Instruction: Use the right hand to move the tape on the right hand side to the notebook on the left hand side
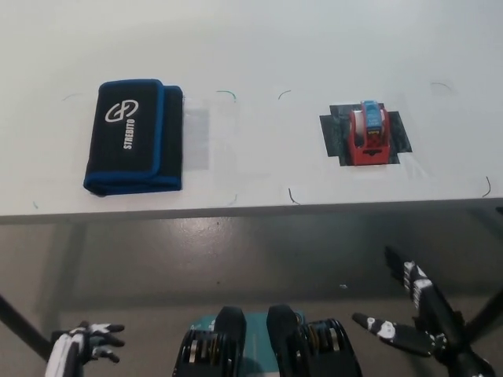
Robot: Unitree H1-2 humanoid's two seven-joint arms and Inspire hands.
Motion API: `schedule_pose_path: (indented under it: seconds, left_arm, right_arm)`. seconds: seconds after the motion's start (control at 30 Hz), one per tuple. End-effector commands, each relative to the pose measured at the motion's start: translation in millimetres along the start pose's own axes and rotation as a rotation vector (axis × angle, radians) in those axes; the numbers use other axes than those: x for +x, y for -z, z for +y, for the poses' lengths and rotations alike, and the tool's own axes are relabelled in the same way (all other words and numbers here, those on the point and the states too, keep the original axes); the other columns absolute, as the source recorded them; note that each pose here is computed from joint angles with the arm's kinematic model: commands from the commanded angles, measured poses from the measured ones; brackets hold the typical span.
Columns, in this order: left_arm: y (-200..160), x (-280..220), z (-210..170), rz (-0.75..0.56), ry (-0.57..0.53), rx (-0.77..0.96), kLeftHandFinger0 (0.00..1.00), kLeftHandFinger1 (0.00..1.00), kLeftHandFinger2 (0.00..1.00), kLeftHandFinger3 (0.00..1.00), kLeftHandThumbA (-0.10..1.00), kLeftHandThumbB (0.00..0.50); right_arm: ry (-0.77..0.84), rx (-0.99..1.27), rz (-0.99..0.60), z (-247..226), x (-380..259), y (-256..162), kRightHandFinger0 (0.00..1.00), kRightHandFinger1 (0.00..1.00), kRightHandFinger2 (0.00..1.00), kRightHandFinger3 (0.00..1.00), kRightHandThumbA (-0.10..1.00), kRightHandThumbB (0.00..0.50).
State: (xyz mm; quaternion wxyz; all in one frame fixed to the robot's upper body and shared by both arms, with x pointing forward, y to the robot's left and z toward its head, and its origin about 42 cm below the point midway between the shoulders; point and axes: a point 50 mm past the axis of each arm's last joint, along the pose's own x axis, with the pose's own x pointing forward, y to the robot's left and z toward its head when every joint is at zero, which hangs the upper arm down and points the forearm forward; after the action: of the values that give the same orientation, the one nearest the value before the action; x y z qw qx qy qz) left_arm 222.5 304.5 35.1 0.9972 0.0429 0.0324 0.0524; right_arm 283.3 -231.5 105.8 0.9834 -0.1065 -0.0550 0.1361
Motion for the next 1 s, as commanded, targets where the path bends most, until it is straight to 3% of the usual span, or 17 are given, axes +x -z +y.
schedule_pose_path:
  seconds: [0.0,0.07,0.1,0.13,0.2,0.23,0.3,0.37,0.47,0.77,0.97]
  left_arm:
    - [-12.4,-0.9,1.7,-0.072,0.007,-0.049,0.43,0.48,0.55,0.80,0.99,0.341]
    - [-13.5,-0.9,1.4,-0.071,0.011,-0.047,0.43,0.48,0.56,0.81,1.00,0.363]
    - [-14.2,2.1,1.2,-0.074,0.014,-0.046,0.43,0.48,0.56,0.81,1.00,0.363]
    - [-15.0,0.3,0.8,-0.068,0.013,-0.051,0.43,0.48,0.56,0.80,1.00,0.378]
    - [-15.6,-1.0,0.6,-0.068,0.012,-0.052,0.44,0.48,0.56,0.81,1.00,0.362]
    - [-15.7,-1.1,0.7,-0.069,0.013,-0.051,0.43,0.48,0.56,0.81,1.00,0.374]
    - [-15.6,0.1,-0.4,-0.062,0.014,-0.046,0.43,0.48,0.56,0.80,1.00,0.390]
    - [-14.4,-0.4,-0.3,-0.062,0.016,-0.040,0.43,0.49,0.57,0.81,1.00,0.389]
    - [-12.0,-3.8,-4.0,-0.050,0.038,-0.023,0.44,0.50,0.58,0.80,1.00,0.405]
    - [-13.5,-0.9,-14.3,-0.053,0.073,-0.007,0.46,0.51,0.55,0.80,1.00,0.384]
    - [-11.6,0.6,-17.4,-0.052,0.082,-0.005,0.46,0.50,0.56,0.81,1.00,0.374]
  right_arm:
    - [-0.014,-0.027,-0.205,-8.9,24.2,-51.6,1.00,1.00,1.00,1.00,1.00,0.178]
    - [-0.005,-0.049,-0.263,-17.1,34.3,-67.6,1.00,1.00,1.00,1.00,1.00,0.128]
    - [-0.002,-0.055,-0.275,-19.4,37.0,-71.0,1.00,1.00,1.00,1.00,1.00,0.127]
    - [0.009,-0.075,-0.312,-33.1,50.7,-88.4,1.00,1.00,1.00,1.00,1.00,0.173]
    - [0.015,-0.102,-0.344,-46.0,60.9,-101.1,1.00,1.00,1.00,1.00,1.00,0.170]
    - [0.019,-0.114,-0.344,-49.0,63.3,-103.7,1.00,1.00,1.00,1.00,1.00,0.187]
    - [0.037,-0.154,-0.361,-67.1,78.6,-117.5,1.00,1.00,1.00,1.00,1.00,0.168]
    - [0.044,-0.164,-0.369,-71.5,82.9,-119.6,1.00,1.00,1.00,1.00,1.00,0.202]
    - [0.055,-0.199,-0.328,-88.6,94.7,-116.1,1.00,1.00,1.00,1.00,1.00,0.284]
    - [0.125,-0.214,-0.206,-115.7,135.7,-73.6,1.00,1.00,1.00,1.00,1.00,0.264]
    - [0.188,-0.125,-0.093,-127.4,165.4,-56.4,1.00,1.00,1.00,1.00,1.00,0.328]
